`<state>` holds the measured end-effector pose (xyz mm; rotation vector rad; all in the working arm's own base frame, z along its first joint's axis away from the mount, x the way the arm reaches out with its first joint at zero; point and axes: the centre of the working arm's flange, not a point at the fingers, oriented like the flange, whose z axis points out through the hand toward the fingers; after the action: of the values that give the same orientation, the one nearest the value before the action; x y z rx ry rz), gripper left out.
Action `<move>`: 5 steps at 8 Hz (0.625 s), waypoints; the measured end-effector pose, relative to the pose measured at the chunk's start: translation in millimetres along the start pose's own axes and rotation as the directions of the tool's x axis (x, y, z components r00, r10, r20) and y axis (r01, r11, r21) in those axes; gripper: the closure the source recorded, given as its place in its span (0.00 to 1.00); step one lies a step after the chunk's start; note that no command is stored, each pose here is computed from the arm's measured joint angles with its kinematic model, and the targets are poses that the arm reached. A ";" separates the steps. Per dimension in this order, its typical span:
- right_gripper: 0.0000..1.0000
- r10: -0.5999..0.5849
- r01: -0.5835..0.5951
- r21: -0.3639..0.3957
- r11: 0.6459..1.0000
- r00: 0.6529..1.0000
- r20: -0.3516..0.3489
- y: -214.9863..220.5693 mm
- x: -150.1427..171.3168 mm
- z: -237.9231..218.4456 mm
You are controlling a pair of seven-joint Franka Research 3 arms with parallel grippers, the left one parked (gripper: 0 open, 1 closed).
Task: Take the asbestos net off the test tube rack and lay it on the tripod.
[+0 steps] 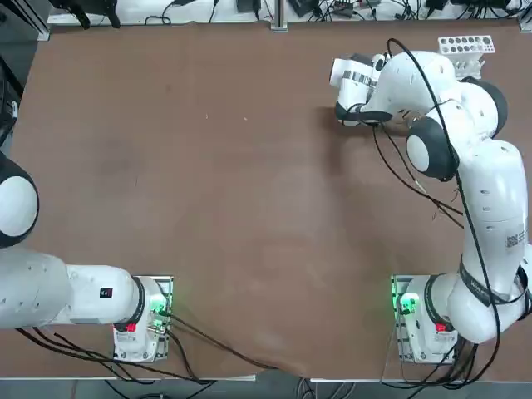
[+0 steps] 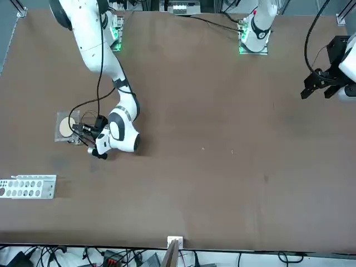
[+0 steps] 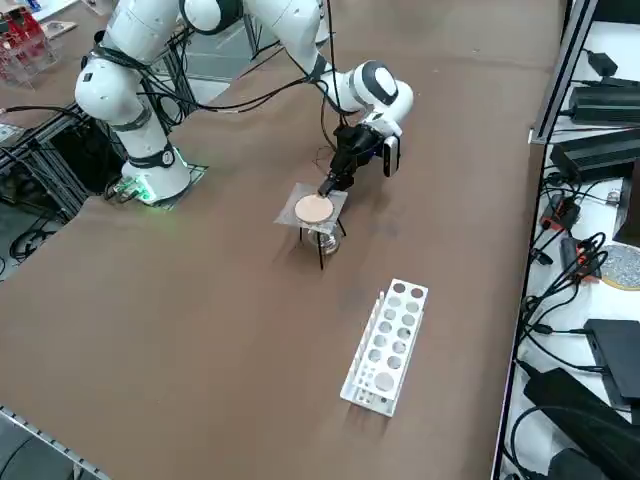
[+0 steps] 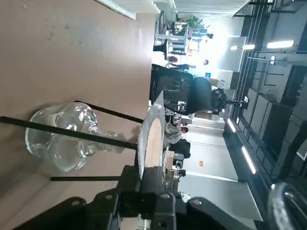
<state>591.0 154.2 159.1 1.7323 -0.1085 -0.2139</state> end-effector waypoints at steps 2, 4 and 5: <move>0.96 -0.005 0.005 -0.005 1.000 1.000 0.003 -2.0 -1.4 2.4; 0.86 -0.013 0.013 -0.009 1.000 1.000 0.005 -3.9 -2.9 4.4; 0.70 -0.028 0.029 -0.010 1.000 1.000 0.005 -4.1 -3.0 4.7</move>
<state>586.9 150.9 154.6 1.7242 -0.0864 -0.2394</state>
